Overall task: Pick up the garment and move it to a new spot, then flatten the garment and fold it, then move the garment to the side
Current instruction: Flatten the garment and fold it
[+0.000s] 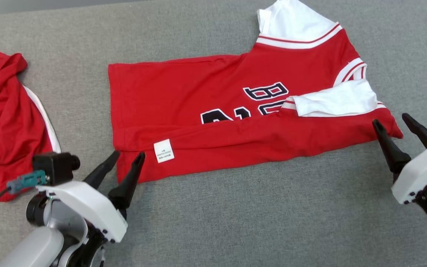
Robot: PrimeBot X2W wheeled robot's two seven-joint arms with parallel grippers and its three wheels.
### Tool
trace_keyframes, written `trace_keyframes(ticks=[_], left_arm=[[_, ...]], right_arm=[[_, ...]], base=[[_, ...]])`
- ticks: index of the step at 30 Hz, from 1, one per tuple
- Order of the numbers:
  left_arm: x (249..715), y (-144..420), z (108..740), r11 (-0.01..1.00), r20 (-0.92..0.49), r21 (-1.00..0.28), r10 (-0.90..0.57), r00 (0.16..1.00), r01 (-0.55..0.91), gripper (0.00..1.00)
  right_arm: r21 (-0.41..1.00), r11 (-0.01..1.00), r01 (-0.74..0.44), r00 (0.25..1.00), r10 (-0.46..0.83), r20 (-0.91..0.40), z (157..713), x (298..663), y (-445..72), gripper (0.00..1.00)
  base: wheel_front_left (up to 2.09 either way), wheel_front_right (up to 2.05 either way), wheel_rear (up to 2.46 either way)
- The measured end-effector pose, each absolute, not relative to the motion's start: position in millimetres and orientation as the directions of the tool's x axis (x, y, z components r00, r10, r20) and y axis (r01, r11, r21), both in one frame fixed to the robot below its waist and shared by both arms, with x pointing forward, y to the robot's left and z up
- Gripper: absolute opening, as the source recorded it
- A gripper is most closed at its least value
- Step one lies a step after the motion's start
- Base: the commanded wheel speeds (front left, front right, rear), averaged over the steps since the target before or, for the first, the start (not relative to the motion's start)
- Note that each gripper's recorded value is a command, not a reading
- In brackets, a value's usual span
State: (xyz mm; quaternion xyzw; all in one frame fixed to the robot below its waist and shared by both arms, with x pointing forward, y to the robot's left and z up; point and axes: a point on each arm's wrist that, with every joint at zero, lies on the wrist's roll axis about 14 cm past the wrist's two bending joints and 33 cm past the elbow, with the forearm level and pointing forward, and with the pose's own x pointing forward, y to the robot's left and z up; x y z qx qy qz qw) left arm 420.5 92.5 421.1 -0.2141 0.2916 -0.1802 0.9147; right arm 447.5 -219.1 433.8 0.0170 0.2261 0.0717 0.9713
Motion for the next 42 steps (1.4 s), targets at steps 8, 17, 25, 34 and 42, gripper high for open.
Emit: trace_keyframes(ticks=[8,17,25,34,42], left_arm=[[408.9,98.0,381.1,0.865,-0.580,-0.479,-0.440,0.685,0.150,1.00],[405.4,96.9,371.8,0.854,-0.606,-0.493,-0.474,0.639,0.165,1.00],[401.8,92.1,368.2,0.834,-0.612,-0.527,-0.505,0.608,0.162,0.46],[394.3,78.6,374.6,0.770,-0.583,-0.618,-0.584,0.564,0.158,0.00],[383.4,82.7,408.3,0.726,-0.529,-0.655,-0.638,0.559,0.209,0.00]], right_arm=[[-0.062,0.987,-0.149,0.811,0.086,-0.579,403.6,444.9,-233.5,1.00],[-0.108,0.969,-0.221,0.702,0.082,-0.707,376.6,440.4,-231.2,1.00],[-0.083,0.969,-0.233,0.640,0.088,-0.763,364.7,432.8,-233.3,1.00],[0.021,0.976,-0.215,0.590,0.147,-0.794,361.7,431.5,-224.7,0.00],[0.054,0.974,-0.222,0.571,0.175,-0.802,397.5,413.6,-240.1,0.00]], base=[[0.00,0.00,0.00],[0.00,0.00,0.00],[0.00,0.00,0.00],[0.00,0.00,0.00],[0.00,0.00,0.00]])
